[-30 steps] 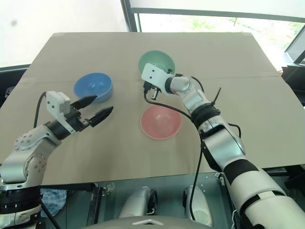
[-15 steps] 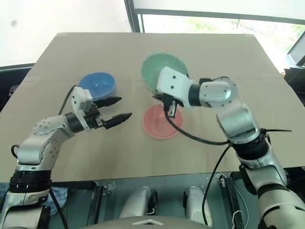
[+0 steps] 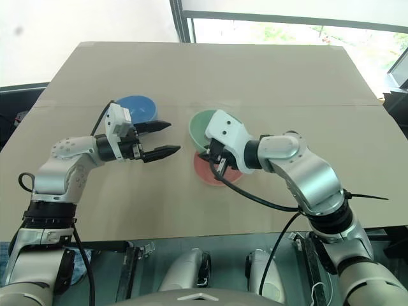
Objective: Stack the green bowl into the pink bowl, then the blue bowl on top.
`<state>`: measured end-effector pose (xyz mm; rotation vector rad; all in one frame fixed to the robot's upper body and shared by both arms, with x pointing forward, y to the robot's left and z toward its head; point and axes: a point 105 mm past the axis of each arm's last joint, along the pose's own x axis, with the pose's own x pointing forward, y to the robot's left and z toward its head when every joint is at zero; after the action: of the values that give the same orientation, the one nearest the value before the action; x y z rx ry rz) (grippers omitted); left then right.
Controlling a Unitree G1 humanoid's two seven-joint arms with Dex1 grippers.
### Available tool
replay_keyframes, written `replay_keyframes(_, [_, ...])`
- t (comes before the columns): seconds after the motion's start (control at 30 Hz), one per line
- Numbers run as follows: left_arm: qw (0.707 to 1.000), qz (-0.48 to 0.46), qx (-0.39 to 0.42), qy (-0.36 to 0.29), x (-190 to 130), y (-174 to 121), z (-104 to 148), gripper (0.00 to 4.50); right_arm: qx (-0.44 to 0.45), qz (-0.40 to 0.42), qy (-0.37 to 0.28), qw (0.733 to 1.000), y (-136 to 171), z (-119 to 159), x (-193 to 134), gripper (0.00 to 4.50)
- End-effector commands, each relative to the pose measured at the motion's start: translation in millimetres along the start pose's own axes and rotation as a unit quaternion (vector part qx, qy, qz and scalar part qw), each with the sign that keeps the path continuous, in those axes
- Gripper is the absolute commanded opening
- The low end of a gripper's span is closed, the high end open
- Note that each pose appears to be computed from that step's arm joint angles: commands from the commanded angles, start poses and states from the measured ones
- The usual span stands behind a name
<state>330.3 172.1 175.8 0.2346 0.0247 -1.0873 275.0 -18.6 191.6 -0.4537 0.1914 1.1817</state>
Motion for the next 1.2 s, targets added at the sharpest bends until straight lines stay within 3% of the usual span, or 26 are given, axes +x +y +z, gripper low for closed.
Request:
replay_keyframes(0.03, [1.000, -0.013, 0.022, 0.001, -1.4, 0.9, 9.2, 4.50, -0.011, -0.009, -0.008, 1.000, 2.6, 4.2, -12.6, 0.03])
replay_keyframes(0.13, [0.999, -0.026, 0.020, 0.000, -0.4, -1.6, 10.8, 4.50, -0.009, -0.006, -0.002, 1.000, 4.9, 0.8, -15.9, 0.03])
replay_keyframes(0.27, [0.999, -0.039, 0.017, 0.003, 2.2, -4.5, 10.4, 4.50, -0.007, 0.002, -0.001, 1.000, 8.3, -0.4, -17.0, 1.31])
replay_keyframes(0.47, [0.999, -0.042, 0.018, 0.006, 2.3, -3.9, 9.8, 4.50, 0.008, -0.011, -0.016, 1.000, 2.3, 3.0, -21.9, 3.90])
replay_keyframes(0.63, [1.000, -0.014, 0.020, 0.003, 0.0, 0.3, 11.4, 4.50, 0.050, -0.069, -0.061, 0.995, -29.3, 3.8, -49.5, 3.90])
replay_keyframes(0.73, [0.998, 0.054, 0.019, -0.010, -2.0, 12.8, 15.2, 4.50, 0.062, -0.106, -0.133, 0.984, -49.7, 10.4, -78.1, 3.90])
replay_keyframes(0.8, [0.993, 0.113, 0.021, 0.002, -4.9, 23.9, 13.3, 4.50, 0.061, -0.114, -0.144, 0.981, -56.1, 3.1, -99.7, 3.90])
replay_keyframes(1.0, [0.974, 0.220, 0.038, 0.037, -15.8, 45.0, 9.2, 4.50, 0.056, -0.077, -0.137, 0.986, -49.8, -21.8, -140.3, 3.90])
replay_keyframes(1.2, [0.956, 0.269, 0.056, 0.102, -33.4, 63.4, -16.6, 4.50, 0.041, -0.015, -0.187, 0.981, -37.7, -5.4, -159.7, 3.90])
